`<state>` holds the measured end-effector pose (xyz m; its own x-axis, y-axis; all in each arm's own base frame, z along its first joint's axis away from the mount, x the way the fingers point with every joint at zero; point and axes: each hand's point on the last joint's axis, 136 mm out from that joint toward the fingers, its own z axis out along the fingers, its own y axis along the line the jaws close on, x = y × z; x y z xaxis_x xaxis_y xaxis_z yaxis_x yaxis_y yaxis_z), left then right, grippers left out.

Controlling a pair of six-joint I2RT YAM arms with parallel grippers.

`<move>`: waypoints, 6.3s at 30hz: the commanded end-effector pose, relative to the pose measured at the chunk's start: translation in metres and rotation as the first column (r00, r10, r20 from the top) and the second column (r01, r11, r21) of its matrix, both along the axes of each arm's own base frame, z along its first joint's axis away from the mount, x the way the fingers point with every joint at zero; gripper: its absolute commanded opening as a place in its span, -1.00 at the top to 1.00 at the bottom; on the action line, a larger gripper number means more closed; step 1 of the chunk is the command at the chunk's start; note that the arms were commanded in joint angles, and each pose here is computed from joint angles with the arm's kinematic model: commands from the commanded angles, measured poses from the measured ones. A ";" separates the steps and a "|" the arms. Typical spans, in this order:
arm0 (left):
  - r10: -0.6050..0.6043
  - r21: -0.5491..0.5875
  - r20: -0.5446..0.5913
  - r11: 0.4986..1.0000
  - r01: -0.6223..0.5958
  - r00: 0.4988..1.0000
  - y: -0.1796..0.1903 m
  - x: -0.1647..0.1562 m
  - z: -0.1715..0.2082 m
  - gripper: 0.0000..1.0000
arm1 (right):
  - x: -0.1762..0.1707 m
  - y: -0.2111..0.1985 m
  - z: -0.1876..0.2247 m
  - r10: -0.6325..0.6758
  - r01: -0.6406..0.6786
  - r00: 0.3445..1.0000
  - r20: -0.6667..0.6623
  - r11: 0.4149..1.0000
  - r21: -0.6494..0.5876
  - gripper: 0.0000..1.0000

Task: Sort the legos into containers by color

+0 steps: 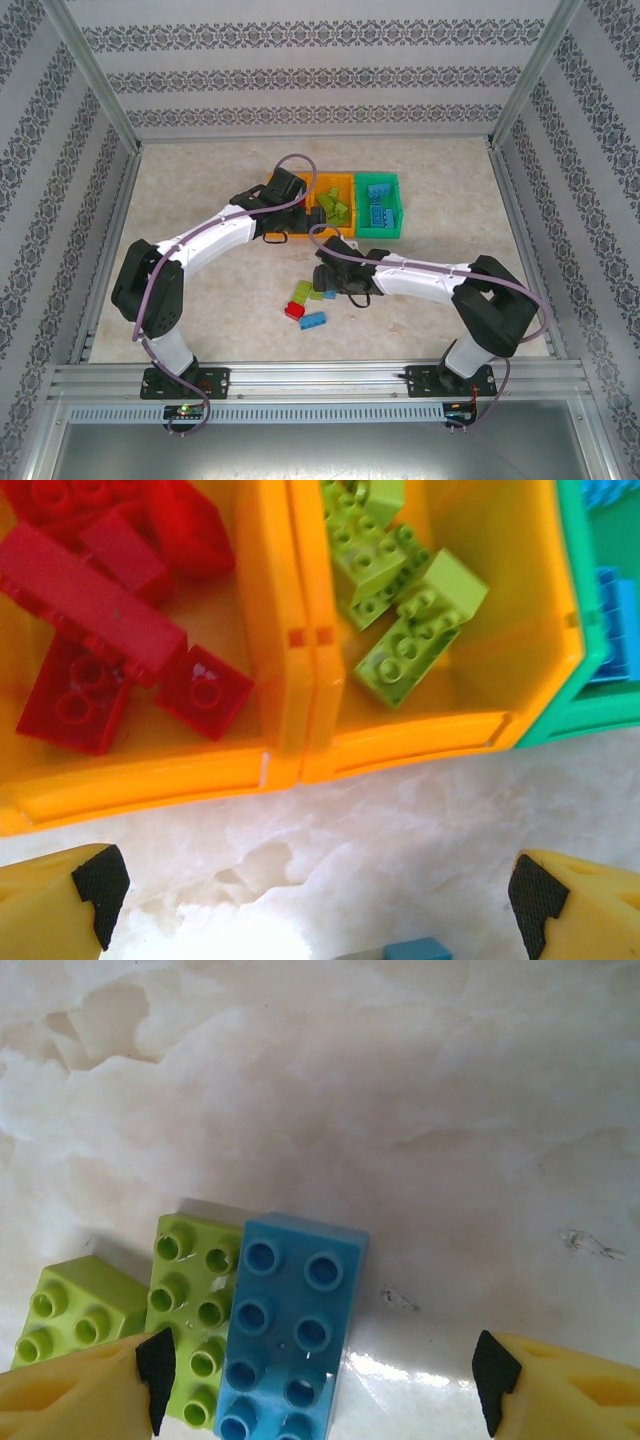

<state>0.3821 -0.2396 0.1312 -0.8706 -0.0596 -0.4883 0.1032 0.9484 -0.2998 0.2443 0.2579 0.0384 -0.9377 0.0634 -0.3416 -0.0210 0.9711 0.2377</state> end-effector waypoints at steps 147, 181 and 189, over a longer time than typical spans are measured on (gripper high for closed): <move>-0.762 0.341 -0.020 0.603 0.721 0.647 -0.116 -0.126 -0.019 0.54 | 0.121 -0.199 0.082 -0.374 0.363 0.925 0.065 0.922 0.138 -0.58; -0.360 -0.343 0.064 0.868 0.359 0.931 -0.203 0.097 0.010 0.38 | 0.020 -0.196 0.017 -0.417 0.416 0.908 -0.028 0.893 0.171 -0.60; -0.355 -0.341 0.067 0.870 0.356 0.932 -0.202 0.099 0.010 0.18 | 0.015 -0.195 0.017 -0.411 0.408 0.911 -0.021 0.897 0.171 -0.60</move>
<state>0.4697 -0.4384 0.1261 -0.8799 0.1251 -0.4584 0.4051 0.7020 -0.5858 0.2615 0.0608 0.0541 -0.8148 0.4966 -0.2992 0.3694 0.8424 0.3923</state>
